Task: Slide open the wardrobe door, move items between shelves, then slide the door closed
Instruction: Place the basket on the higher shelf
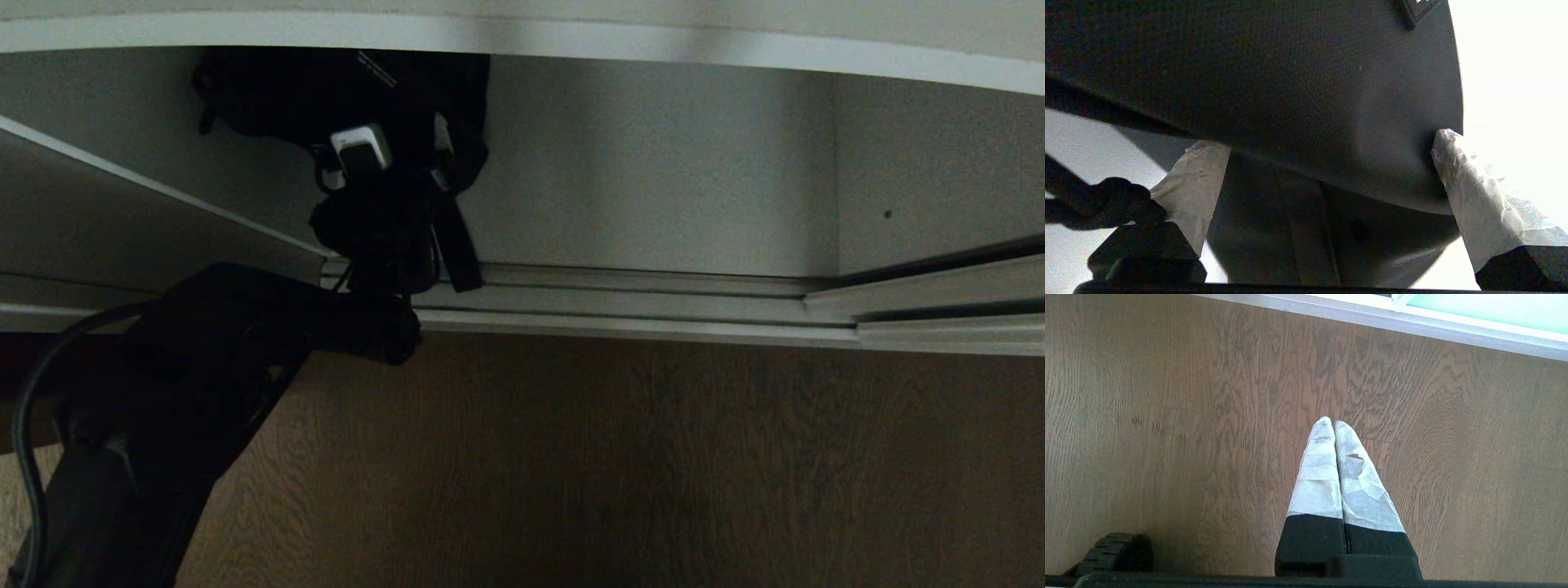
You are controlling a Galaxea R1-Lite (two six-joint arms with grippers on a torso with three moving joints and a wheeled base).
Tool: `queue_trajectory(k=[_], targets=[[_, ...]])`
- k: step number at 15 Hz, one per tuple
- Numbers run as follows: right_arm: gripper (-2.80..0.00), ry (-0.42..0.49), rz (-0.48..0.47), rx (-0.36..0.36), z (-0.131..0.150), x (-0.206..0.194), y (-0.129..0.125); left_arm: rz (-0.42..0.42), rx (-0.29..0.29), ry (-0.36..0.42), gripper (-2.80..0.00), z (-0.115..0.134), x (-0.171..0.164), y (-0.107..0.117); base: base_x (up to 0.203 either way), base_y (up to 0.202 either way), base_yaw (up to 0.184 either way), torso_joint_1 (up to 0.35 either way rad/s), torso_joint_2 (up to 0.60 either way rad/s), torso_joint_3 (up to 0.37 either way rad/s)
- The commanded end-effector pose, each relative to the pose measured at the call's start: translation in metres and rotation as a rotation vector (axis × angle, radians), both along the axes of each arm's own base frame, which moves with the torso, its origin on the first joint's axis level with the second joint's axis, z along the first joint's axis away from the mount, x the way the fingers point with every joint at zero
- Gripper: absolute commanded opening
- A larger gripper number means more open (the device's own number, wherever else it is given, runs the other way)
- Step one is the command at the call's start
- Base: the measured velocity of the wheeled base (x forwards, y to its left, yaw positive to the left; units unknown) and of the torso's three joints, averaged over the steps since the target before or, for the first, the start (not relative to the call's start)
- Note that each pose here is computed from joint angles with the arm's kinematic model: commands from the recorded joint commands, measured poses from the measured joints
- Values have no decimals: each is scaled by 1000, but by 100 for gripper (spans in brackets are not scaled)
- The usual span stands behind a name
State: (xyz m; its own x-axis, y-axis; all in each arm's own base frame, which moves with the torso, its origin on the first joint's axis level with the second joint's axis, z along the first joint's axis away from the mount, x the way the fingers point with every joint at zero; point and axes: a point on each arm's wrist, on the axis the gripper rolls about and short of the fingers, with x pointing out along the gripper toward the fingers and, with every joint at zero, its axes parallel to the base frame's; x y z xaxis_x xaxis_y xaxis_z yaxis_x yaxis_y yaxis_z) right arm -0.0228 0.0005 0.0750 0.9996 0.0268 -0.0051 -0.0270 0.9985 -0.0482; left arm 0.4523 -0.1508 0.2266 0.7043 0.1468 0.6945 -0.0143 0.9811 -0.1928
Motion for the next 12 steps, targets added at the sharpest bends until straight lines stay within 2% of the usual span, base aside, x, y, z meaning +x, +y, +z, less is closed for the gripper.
queue_trajectory(k=[1, 6, 10, 11, 12], targets=[[-280, -2, 1, -1, 0, 0, 0, 11, 2, -7, 0, -6, 8, 2, 0, 0, 0, 0, 0, 0], [-280, -2, 1, -1, 0, 0, 0, 31, -8, -79, 0, 11, 12, 10, 0, 0, 0, 0, 0, 0], [-280, -1, 1, -1, 0, 0, 0, 24, 4, -65, 0, 8, 14, 9, 0, 0, 0, 0, 0, 0], [-280, -1, 1, -1, 0, 0, 0, 24, 4, -65, -280, 8, 14, 9, 0, 0, 0, 0, 0, 0], [-280, -2, 1, -1, 0, 0, 0, 24, 5, -62, -280, 8, 15, 9, 0, 0, 0, 0, 0, 0]])
